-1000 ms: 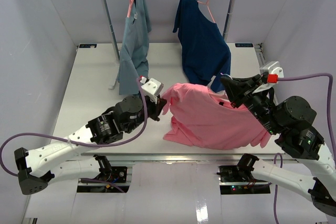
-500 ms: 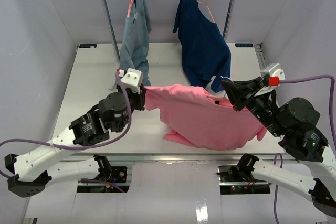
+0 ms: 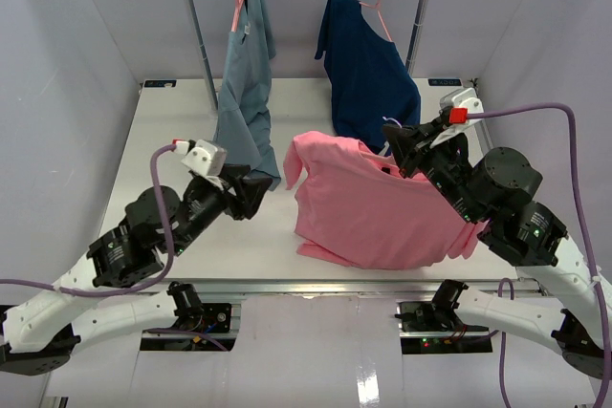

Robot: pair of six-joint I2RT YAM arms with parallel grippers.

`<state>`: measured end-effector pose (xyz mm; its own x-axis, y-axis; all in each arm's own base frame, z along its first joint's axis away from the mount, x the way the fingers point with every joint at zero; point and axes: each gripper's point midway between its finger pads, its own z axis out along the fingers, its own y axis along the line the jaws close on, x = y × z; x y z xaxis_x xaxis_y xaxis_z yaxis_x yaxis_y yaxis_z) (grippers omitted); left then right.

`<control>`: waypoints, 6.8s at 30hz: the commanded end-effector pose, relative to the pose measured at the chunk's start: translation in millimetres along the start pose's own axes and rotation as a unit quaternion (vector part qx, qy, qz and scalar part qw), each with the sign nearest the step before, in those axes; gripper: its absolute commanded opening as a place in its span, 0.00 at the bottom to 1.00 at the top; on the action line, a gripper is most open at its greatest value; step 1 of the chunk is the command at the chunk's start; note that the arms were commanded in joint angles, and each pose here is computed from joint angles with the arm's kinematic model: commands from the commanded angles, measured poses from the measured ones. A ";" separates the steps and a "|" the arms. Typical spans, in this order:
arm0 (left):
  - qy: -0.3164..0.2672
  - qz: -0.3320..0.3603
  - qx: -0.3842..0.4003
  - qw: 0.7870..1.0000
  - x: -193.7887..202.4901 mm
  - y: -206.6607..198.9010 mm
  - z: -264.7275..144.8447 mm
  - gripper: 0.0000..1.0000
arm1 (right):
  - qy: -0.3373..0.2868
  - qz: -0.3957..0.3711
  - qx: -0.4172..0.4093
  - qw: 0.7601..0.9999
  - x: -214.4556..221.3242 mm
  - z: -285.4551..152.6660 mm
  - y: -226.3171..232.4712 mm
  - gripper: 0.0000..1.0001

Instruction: Place the t-shirt on the hanger

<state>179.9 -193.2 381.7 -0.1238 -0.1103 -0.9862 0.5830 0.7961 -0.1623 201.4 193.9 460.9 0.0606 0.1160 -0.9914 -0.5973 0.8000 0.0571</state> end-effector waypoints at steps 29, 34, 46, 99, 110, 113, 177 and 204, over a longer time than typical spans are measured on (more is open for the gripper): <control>0.049 -0.006 0.047 0.998 137.1 -55.3 116.5 0.10 | -0.156 0.078 0.011 0.985 -68.1 -9.1 -6.0 0.08; 0.061 -0.011 0.037 0.997 146.0 -49.4 111.1 0.00 | -0.165 0.072 0.044 0.983 -71.7 -9.3 -18.1 0.08; 0.080 -0.025 -0.009 0.996 181.5 -12.0 72.4 0.00 | -0.190 0.026 0.142 0.971 -92.6 -12.6 -52.5 0.08; -0.015 0.031 -0.074 0.997 30.1 21.3 26.8 0.00 | -0.081 -0.017 -0.082 0.993 -57.7 -50.9 10.3 0.08; 0.039 0.022 -0.056 0.997 42.1 13.9 21.3 0.60 | -0.056 -0.019 -0.105 0.993 -48.3 -42.3 21.8 0.08; 0.024 0.019 -0.027 0.999 21.8 5.5 14.2 0.60 | -0.052 -0.015 -0.113 0.992 -47.9 -39.0 26.5 0.08; -0.006 0.017 -0.005 1.000 -0.3 7.3 -7.7 0.46 | -0.046 -0.030 -0.170 0.984 -52.9 -76.2 33.8 0.08; 0.042 0.054 -0.076 0.995 27.9 19.8 23.0 0.00 | -0.083 -0.014 -0.125 0.989 -85.9 -69.7 20.7 0.08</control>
<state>184.8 -240.3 334.9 -0.1413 0.0809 -0.9867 0.6831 0.7293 -0.0380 136.3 183.0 494.4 0.1024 0.0905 -0.9906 -0.7969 0.6036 -0.0272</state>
